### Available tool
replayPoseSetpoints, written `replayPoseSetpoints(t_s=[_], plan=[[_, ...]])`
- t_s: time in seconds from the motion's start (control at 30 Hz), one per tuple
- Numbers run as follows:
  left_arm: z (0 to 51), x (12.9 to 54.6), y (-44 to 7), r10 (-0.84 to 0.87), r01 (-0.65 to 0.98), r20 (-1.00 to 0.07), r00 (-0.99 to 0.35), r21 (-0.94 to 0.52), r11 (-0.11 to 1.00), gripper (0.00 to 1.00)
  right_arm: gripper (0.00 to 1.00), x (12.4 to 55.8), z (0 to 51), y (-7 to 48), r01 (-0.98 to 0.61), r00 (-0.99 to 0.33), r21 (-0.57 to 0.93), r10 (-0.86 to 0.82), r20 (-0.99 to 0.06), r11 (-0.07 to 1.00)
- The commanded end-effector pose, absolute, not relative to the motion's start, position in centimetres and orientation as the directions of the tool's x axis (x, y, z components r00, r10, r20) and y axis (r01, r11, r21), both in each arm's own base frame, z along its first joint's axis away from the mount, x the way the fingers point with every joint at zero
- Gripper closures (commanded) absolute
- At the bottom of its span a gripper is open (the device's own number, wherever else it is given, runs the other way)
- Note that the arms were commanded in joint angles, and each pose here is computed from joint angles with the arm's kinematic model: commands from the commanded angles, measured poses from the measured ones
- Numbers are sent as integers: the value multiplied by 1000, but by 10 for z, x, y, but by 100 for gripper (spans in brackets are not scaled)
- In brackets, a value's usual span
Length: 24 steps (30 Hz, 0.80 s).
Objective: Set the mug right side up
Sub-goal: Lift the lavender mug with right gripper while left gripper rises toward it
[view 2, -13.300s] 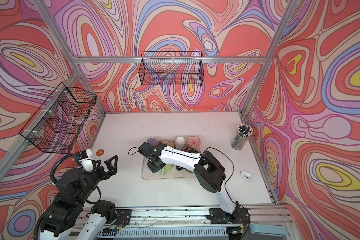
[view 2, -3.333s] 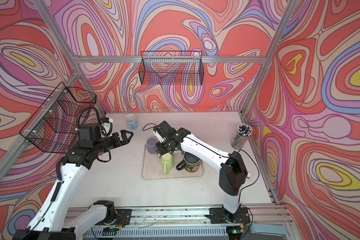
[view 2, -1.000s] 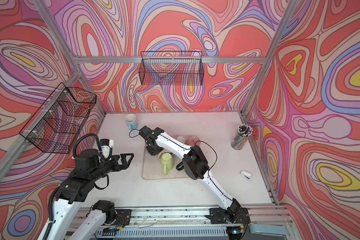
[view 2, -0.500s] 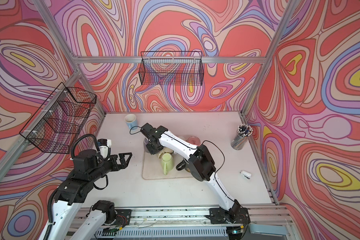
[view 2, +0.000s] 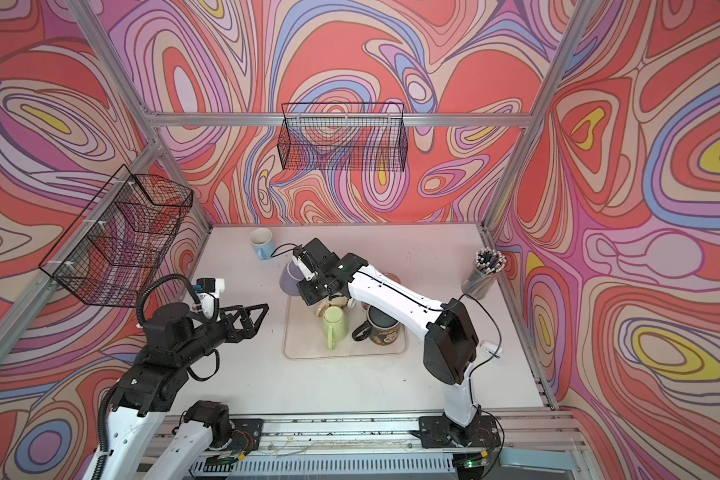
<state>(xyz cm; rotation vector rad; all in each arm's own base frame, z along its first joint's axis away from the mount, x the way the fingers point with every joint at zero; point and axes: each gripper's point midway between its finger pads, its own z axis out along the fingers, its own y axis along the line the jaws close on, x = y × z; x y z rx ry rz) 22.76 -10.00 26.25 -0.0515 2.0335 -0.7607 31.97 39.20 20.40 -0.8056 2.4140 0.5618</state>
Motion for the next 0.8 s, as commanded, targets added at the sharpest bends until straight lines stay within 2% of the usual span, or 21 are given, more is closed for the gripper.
replayPoseSetpoints(t_s=[0.0, 0.17, 0.33, 0.53, 0.77], plan=[[278, 232, -115, -365, 340, -758, -541, -594, 729, 4, 100, 316, 273, 401, -684, -599, 286, -291, -746, 671], [290, 242, -132, -432, 426, -734, -524, -665, 613, 12, 100, 302, 302, 386, -699, -570, 324, -223, -791, 637], [305, 253, -145, -461, 509, -727, -508, -686, 520, 23, 100, 300, 326, 359, -690, -584, 425, -104, -805, 585], [314, 258, -167, -444, 578, -741, -504, -671, 465, 26, 100, 296, 348, 332, -698, -599, 538, 25, -800, 473], [309, 264, -199, -410, 628, -746, -525, -664, 405, 27, 100, 287, 360, 313, -718, -600, 580, 80, -796, 386]])
